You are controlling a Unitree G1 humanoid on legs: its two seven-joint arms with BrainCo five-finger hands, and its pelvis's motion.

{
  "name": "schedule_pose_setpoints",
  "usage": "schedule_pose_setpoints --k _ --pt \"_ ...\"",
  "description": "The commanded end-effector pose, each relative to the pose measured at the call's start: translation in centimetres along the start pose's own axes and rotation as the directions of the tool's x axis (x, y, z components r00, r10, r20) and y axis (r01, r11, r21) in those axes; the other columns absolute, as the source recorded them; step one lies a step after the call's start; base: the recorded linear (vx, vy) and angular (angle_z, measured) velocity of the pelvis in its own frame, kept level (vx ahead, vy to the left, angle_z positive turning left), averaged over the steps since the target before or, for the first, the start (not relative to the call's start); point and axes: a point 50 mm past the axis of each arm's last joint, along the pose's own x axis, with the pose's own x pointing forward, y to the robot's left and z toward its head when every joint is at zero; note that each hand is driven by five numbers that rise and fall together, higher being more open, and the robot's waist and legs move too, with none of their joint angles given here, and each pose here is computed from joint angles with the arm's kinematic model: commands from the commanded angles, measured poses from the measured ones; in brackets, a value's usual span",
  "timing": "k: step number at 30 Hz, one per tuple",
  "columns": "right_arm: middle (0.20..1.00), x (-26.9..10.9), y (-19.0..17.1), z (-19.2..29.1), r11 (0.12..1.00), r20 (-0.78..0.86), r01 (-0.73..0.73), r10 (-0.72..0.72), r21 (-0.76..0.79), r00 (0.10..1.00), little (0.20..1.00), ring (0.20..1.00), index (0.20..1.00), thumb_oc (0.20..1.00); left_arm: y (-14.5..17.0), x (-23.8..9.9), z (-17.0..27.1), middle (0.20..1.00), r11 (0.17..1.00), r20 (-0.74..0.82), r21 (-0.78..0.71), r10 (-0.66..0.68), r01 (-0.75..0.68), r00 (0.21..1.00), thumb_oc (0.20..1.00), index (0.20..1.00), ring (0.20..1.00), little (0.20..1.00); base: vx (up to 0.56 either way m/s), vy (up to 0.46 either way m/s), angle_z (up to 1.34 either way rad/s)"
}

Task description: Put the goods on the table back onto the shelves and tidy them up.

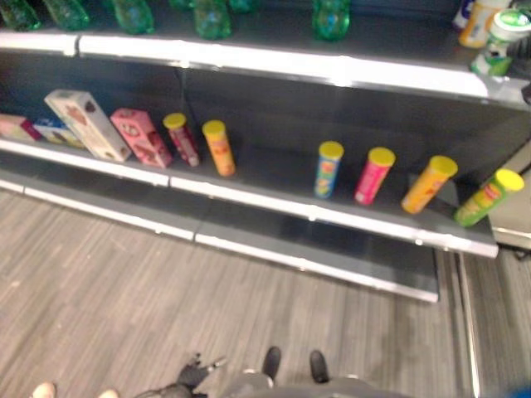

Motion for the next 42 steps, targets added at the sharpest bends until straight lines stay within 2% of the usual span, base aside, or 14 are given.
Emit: schedule_pose_setpoints --k 1,20,21,22,38,42 --pt "0.2 0.1 -0.9 -0.5 0.999 -0.038 0.038 -0.039 -0.021 0.999 0.2 0.2 0.2 0.2 1.6 -0.1 0.0 1.0 0.998 0.009 0.056 0.028 -0.028 1.0 1.0 1.0 1.0 1.0 0.0 0.0 0.0" --pt "0.2 0.4 -0.7 0.1 0.999 -0.022 0.03 -0.03 -0.011 0.999 0.2 0.2 0.2 0.2 1.3 -0.1 -0.3 1.0 0.998 -0.007 0.059 0.024 -0.023 1.0 1.0 1.0 1.0 1.0 0.0 0.0 0.0" --pt "0.369 0.4 -0.6 0.3 1.0 -0.018 0.029 -0.029 -0.012 0.999 0.369 0.369 0.369 0.369 1.4 -0.1 -0.3 1.0 0.998 -0.009 0.059 0.025 -0.024 1.0 1.0 1.0 1.0 1.0 0.0 0.0 0.0" --pt "1.0 0.4 -0.7 0.2 0.999 -0.019 0.031 -0.031 -0.015 0.999 1.0 1.0 1.0 1.0 1.4 -0.1 -0.4 1.0 0.998 -0.012 0.057 0.026 -0.026 1.0 1.0 1.0 1.0 1.0 0.0 0.0 0.0" --pt "1.0 0.4 -1.6 -0.1 0.996 -0.051 0.077 -0.08 -0.053 0.996 1.0 1.0 1.0 1.0 1.6 -0.1 -0.7 1.0 0.997 -0.03 0.061 0.04 -0.038 0.999 1.0 1.0 1.0 1.0 0.0 -0.002 0.03" --pt "1.0 0.5 -2.8 0.6 0.988 -0.031 0.124 -0.127 -0.091 0.991 1.0 1.0 1.0 1.0 1.7 -0.1 -0.5 1.0 0.997 -0.026 0.067 0.046 -0.044 0.999 1.0 1.0 1.0 1.0 0.0 0.013 0.0"
